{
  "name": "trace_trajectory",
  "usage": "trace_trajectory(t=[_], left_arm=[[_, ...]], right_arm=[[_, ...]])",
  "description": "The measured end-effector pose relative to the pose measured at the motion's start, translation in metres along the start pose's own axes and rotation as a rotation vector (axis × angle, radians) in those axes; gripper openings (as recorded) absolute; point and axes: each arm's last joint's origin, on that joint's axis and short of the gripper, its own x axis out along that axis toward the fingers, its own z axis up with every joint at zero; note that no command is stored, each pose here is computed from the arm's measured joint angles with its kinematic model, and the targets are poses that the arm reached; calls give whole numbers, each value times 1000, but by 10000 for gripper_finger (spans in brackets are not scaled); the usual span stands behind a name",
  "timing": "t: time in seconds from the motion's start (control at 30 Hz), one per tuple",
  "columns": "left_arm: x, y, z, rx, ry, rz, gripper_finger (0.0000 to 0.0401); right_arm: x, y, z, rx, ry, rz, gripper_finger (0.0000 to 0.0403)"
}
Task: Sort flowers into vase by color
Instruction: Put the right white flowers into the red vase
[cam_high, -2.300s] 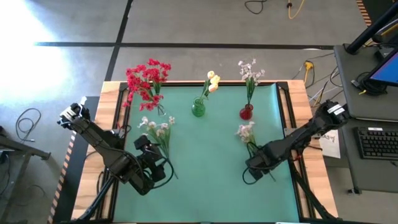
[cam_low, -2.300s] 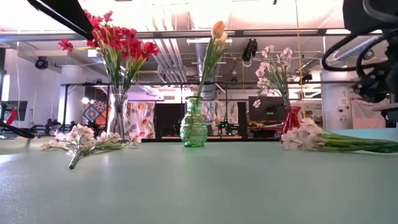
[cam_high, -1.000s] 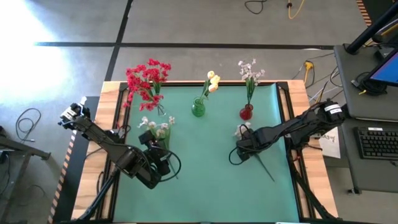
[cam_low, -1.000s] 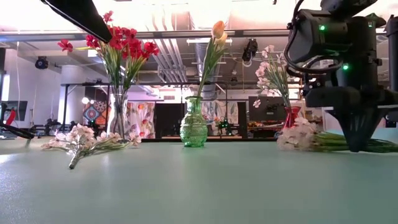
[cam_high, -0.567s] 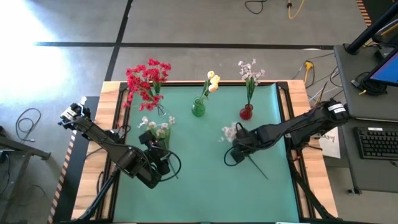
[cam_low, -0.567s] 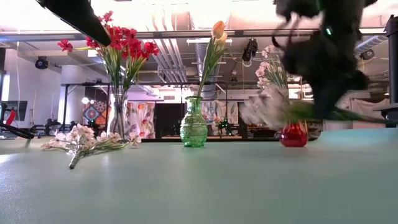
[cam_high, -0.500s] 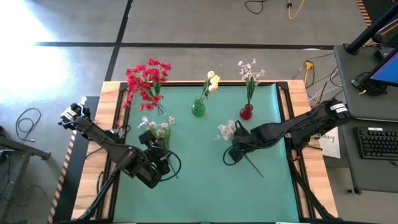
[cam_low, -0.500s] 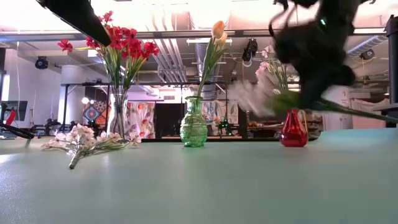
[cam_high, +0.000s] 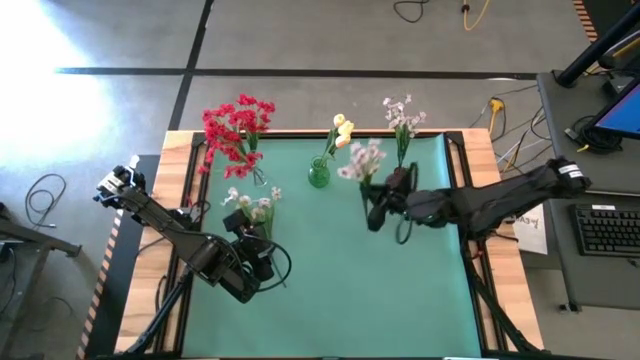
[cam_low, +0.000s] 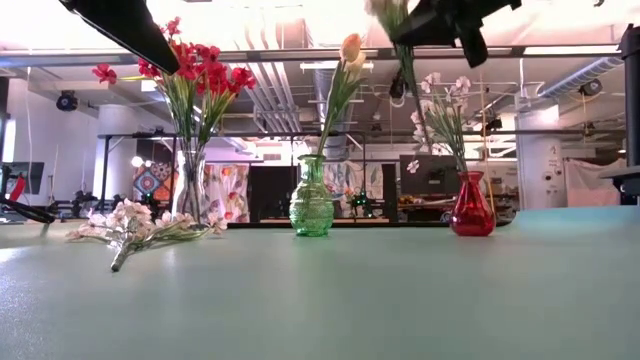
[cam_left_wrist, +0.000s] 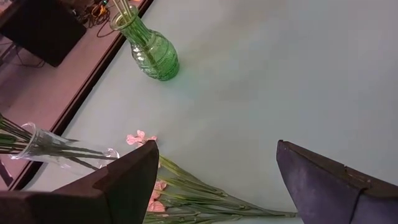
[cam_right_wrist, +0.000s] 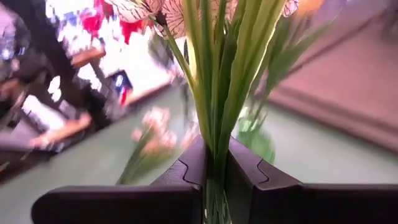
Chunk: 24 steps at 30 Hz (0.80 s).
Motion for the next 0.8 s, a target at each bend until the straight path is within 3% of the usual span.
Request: trace_trajectory(t=[0.17, 0.43, 0.6, 0.8], left_arm=[[0, 0, 0, -6, -1, -1, 308], [0, 0, 1, -10, -14, 8, 308], [0, 0, 1, -10, -14, 9, 308], [0, 0, 1, -21, -15, 9, 308]], right_arm=[[-10, -22, 9, -36, -164, -84, 27], [-30, -60, 5, 15, -379, -173, 27], [-41, -81, -1, 31, -422, -334, 27], [-54, -88, 7, 5, -452, -399, 27]])
